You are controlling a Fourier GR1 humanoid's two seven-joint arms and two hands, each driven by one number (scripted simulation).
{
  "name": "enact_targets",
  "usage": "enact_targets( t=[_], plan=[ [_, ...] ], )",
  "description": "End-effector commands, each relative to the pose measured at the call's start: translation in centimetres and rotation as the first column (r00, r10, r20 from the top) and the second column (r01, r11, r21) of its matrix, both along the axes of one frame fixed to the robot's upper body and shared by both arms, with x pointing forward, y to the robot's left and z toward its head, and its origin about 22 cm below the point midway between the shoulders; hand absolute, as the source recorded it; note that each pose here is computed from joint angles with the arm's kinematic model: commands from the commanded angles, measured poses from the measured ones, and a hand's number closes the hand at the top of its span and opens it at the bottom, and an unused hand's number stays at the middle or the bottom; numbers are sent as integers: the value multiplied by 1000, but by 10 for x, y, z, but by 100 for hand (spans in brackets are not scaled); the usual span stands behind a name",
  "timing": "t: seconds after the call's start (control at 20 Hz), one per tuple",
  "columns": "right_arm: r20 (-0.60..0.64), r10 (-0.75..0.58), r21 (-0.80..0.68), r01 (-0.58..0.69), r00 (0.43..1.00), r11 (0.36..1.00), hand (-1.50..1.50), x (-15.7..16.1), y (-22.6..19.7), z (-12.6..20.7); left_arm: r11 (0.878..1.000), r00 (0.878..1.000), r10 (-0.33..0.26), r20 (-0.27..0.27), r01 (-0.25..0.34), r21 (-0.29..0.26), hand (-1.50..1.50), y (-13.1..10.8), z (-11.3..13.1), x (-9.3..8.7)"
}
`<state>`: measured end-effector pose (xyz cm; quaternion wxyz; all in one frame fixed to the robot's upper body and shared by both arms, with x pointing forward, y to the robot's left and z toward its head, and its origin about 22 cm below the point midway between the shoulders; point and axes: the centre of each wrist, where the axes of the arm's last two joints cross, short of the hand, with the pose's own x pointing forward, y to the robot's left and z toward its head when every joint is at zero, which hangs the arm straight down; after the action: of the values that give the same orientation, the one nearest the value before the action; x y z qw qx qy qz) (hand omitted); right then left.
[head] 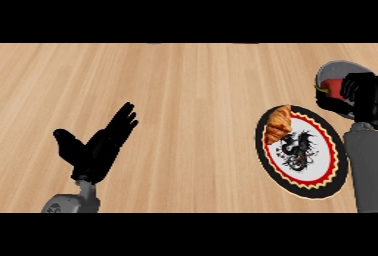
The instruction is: Pick the bell pepper from the plate and place it in the pan
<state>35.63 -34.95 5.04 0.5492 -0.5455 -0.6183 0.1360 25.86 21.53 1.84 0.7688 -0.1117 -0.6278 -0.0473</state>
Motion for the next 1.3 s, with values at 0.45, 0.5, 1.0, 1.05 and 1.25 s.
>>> enact_targets(
  t=[0.45, 0.5, 1.0, 1.05, 1.25],
  plan=[
    [137, -195, 19, 194, 971, 981, 150, 2, -91, -7, 999, 999, -35, 20, 35, 3, 0, -4, 3, -1],
    [150, -196, 34, 193, 969, 981, 150, -2, -101, -2, 999, 999, -36, 11, 36, 1, 0, -10, 0, 5],
    [-191, -241, 16, 249, 951, 968, -150, -18, -125, -12, 997, 996, -81, 30, 81, -2, 0, -23, 5, 10],
    [-196, -234, 50, 248, 952, 967, -150, -14, -117, -17, 998, 996, -70, 54, 70, 2, 0, -19, 19, 18],
    [-129, -158, 160, 177, 979, 971, -150, -13, -112, -21, 997, 996, -77, 43, 78, -12, 0, -24, 12, 12]
  ],
)
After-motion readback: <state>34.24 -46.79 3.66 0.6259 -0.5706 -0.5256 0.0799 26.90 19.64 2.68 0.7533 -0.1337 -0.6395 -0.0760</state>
